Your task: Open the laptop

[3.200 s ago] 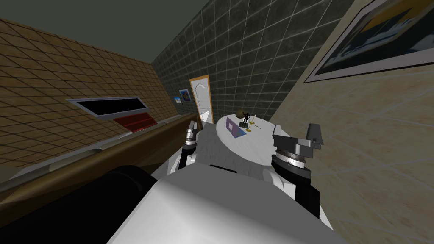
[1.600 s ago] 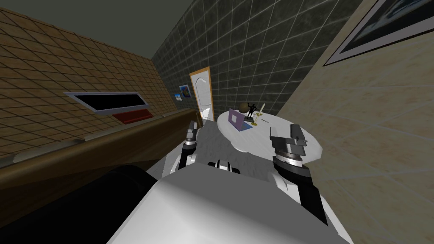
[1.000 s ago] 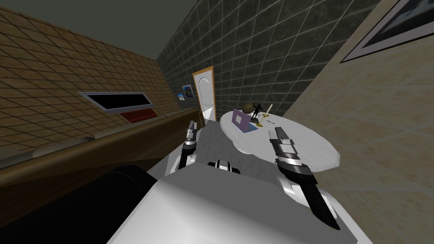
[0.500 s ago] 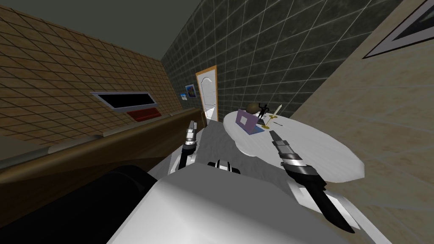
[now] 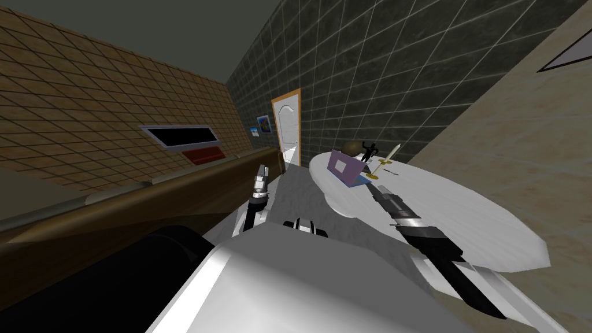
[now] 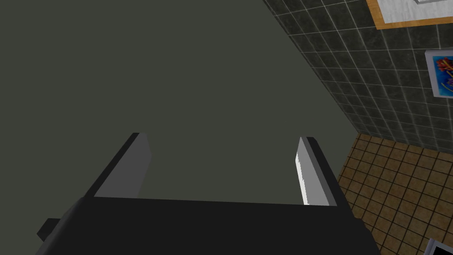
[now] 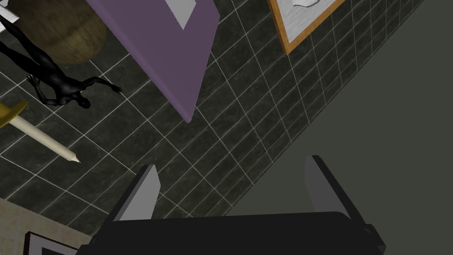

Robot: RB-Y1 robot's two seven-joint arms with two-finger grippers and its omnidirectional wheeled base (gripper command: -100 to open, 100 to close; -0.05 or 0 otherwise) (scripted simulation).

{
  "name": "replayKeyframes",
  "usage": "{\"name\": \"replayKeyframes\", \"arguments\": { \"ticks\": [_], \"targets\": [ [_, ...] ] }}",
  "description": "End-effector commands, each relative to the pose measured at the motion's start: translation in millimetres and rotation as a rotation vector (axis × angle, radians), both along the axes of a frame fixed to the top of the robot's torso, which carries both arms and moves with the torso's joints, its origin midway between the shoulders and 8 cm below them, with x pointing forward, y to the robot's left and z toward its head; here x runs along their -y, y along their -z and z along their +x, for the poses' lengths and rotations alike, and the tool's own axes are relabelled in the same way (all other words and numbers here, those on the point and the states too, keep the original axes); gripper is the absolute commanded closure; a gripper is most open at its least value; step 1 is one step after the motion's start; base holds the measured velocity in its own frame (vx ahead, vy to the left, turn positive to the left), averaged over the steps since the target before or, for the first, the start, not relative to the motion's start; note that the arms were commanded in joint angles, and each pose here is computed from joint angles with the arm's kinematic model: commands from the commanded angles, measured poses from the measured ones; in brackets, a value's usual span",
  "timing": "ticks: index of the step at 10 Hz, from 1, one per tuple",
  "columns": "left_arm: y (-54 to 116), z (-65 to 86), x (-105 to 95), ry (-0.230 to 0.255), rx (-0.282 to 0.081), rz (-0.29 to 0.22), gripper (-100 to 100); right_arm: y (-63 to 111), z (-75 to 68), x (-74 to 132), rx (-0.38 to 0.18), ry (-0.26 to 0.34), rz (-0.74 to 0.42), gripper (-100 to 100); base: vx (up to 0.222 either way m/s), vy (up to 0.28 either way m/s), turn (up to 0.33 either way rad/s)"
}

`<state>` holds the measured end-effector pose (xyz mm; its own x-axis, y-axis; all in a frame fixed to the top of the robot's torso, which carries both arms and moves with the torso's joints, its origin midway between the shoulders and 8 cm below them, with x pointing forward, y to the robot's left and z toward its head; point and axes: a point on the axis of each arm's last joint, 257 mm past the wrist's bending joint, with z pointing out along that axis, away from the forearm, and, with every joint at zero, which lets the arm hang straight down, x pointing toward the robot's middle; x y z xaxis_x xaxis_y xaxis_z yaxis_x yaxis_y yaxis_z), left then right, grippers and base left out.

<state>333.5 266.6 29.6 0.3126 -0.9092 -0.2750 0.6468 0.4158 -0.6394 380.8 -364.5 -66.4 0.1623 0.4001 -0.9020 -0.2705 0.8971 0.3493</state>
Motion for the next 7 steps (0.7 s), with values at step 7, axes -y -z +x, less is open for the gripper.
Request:
{"name": "replayKeyframes", "arguments": {
  "ticks": [7],
  "targets": [
    [0.0,0.0,0.0,0.0,0.0,0.0,0,22.0,13.3,92.1,-0.135,0.157,-0.507,-100,0.029,0.064,0.053]
  ]
}}
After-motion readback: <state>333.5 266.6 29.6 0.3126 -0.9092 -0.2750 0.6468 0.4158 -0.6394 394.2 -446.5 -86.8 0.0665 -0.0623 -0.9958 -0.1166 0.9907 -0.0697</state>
